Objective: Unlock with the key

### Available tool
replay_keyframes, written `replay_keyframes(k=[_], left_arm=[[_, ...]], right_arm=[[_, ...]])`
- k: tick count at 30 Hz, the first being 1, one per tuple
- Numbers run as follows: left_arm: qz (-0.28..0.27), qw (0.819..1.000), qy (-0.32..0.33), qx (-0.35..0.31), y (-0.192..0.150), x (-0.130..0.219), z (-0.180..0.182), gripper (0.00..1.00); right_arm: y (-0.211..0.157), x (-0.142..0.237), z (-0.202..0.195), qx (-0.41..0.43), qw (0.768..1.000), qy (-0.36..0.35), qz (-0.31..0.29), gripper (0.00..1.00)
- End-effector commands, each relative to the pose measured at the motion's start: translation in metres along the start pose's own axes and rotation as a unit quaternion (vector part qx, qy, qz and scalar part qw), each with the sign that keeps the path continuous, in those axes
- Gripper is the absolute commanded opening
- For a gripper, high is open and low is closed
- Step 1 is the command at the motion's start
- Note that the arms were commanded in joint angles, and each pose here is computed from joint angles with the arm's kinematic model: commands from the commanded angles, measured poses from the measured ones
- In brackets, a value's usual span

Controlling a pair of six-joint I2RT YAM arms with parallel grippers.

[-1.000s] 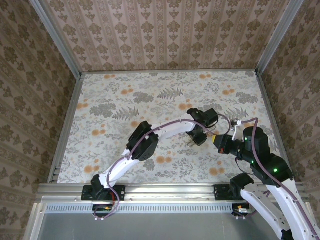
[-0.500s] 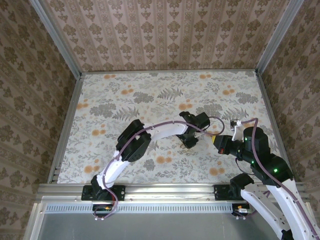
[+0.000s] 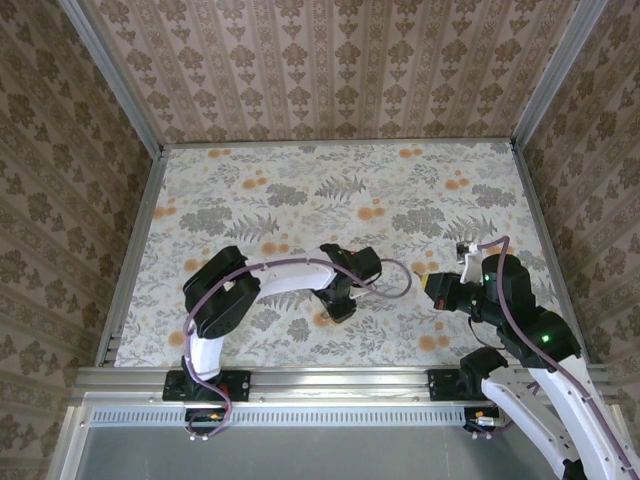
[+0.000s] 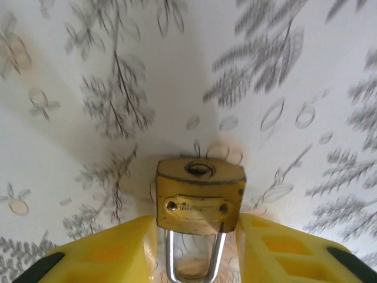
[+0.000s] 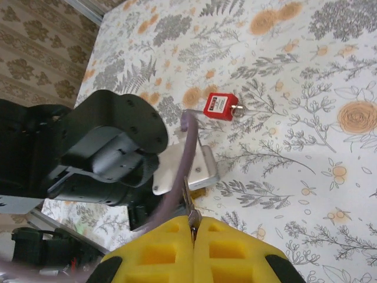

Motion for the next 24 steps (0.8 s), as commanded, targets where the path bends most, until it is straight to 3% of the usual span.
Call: replay_keyframes(k=[1,18,24], left_arm=[[-0.006,0.999,-0.003,-0.035,-0.006,0.001,0.004,0.43],[-0.054,0.996,-0.072,-0.008,-0.002,0.028,0.018,0.56],[-0.032,0.999,-0.021,0.015,0.003,0.029,0.015,0.56]], right_arm=[[-0.005,-0.008,0.0,0.007,1.0,0.013,0.007,0.04],[-0.005,-0.012,-0.003,0.013,1.0,0.004,0.015,0.04],[-0.008,-0.014,-0.005,0.012,1.0,0.003,0.016,0.04]])
Point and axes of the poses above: each hand's point on the last joint's axis, 136 mm out from that joint toward the fingers, its own x axis back along the fingers, its own z axis along the line the jaws close on, y = z × x, the point moved 3 cm from there along x, back along the fingers, and after that the axes turned 15 degrees about x, right-handed, at the moved point
